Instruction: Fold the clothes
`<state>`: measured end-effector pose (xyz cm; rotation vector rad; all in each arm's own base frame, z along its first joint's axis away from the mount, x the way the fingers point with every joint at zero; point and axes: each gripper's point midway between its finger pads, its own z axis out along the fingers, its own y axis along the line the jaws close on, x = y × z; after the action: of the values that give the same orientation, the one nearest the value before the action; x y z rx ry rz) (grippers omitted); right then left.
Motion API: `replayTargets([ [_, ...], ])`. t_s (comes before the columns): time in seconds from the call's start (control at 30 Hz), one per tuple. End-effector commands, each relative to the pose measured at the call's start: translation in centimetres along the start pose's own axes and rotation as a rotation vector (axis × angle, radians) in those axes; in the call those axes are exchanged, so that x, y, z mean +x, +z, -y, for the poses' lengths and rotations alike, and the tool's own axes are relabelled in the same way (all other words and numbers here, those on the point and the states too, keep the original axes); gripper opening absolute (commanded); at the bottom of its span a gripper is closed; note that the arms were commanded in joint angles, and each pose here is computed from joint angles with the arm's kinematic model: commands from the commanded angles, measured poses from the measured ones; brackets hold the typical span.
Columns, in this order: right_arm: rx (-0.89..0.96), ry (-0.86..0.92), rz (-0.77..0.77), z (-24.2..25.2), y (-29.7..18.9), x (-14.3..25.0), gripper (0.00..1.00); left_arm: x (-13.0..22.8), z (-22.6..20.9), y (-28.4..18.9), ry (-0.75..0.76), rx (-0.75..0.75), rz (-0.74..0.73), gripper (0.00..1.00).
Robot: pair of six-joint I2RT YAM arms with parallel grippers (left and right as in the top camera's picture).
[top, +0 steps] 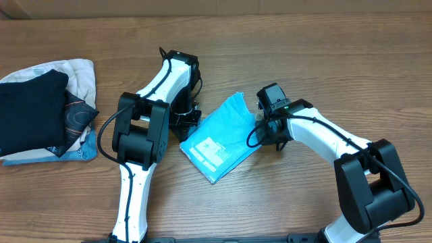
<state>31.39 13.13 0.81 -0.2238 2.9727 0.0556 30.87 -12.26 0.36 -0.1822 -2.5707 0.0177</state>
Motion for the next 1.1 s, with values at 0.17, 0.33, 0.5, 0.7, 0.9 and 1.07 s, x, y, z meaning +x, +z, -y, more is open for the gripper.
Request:
replayTargets([
  [0.17,0.043,-0.026,0.003,1.1,-0.1,0.1,0.33,-2.2,-0.7,-5.7,-0.077,0.03,0.294,0.27],
  [0.33,0.045,-0.026,-0.004,1.1,-0.1,0.3,0.33,-5.2,-0.9,-10.0,-0.066,0.051,0.538,0.66],
  [0.5,0.045,-0.026,-0.007,1.1,-0.1,0.3,0.34,-6.1,5.3,-12.7,0.292,0.321,0.652,0.68],
  [0.7,0.038,-0.022,-0.012,1.0,-0.1,0.5,0.34,-6.0,8.4,-14.1,0.528,0.423,0.728,0.81],
  [0.9,0.035,-0.023,-0.015,1.0,-0.1,0.5,0.34,-7.0,9.4,-15.2,0.575,0.466,0.793,0.84],
  [1.07,0.037,-0.023,-0.022,1.0,-0.1,0.7,0.34,-8.1,10.3,-14.2,0.581,0.47,0.787,0.84],
])
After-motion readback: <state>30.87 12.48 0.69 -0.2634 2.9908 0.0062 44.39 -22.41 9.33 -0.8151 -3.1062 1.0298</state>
